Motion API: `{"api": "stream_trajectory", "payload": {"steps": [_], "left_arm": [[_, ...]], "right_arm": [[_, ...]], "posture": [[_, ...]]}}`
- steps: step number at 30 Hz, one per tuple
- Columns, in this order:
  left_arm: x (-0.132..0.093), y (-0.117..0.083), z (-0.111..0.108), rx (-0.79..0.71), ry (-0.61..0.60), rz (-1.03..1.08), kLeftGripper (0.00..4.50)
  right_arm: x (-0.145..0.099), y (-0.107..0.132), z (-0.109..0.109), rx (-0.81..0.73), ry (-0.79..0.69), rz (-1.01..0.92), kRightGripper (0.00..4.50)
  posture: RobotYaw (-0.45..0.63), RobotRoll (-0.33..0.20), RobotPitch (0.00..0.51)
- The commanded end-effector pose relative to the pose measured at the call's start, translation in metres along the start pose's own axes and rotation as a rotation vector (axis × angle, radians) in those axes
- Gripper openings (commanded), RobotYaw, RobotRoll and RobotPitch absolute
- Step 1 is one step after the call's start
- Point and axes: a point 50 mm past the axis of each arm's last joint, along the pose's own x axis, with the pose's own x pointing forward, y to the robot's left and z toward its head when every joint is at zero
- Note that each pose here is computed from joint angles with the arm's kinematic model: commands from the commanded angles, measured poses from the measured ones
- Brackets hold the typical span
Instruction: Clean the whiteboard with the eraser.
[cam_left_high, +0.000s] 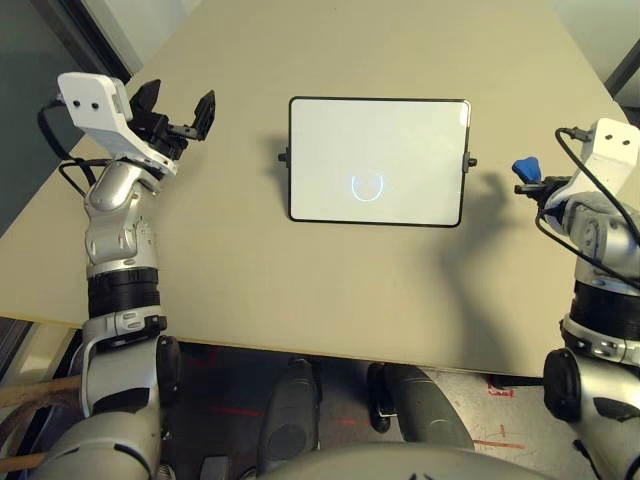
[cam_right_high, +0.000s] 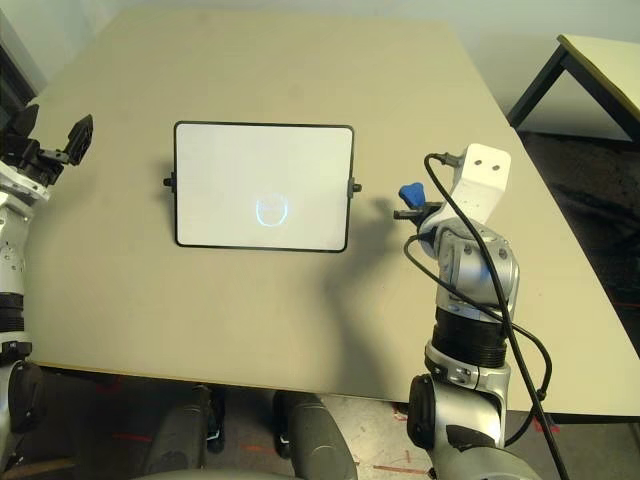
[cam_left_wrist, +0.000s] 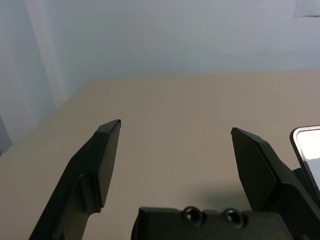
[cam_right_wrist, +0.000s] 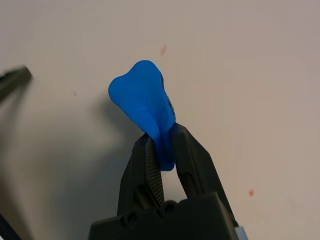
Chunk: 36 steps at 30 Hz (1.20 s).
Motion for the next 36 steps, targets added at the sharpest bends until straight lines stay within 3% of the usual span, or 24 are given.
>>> {"api": "stream_trajectory", "payload": {"steps": [1, 13, 24, 26, 29, 32, 36], "left_arm": [[-0.004, -0.001, -0.013, -0.029, 0.04, 0.014, 4.5], [-0.001, -0.006, -0.017, -0.041, 0.051, -0.011, 4.5], [0.005, -0.012, -0.019, -0.057, 0.059, -0.038, 4.5], [0.006, -0.011, -0.019, -0.058, 0.061, -0.04, 4.5], [0.006, -0.007, -0.018, -0.047, 0.054, -0.023, 4.5], [0.005, 0.003, -0.015, 0.006, 0.025, 0.049, 4.5], [-0.002, 0.021, -0.017, 0.065, 0.014, 0.164, 4.5]], "right_arm": [[0.004, 0.008, -0.015, 0.039, 0.076, 0.03, 0.44], [-0.006, 0.025, -0.027, 0.082, 0.135, 0.105, 0.44], [-0.026, 0.016, -0.013, 0.075, 0.068, 0.17, 4.1], [-0.029, 0.012, -0.011, 0.069, 0.058, 0.165, 4.48], [-0.031, 0.002, 0.005, 0.085, -0.068, 0.167, 4.48], [-0.024, -0.019, 0.025, 0.089, -0.297, 0.124, 4.48], [0.002, -0.056, 0.024, 0.059, -0.593, 0.002, 4.48]], "posture": [[-0.03, 0.0, 0.13], [-0.04, 0.0, 0.126], [-0.07, 0.0, 0.132], [-0.07, 0.0, 0.134], [-0.07, 0.0, 0.139], [-0.07, 0.0, 0.142], [-0.05, 0.0, 0.14]]}}
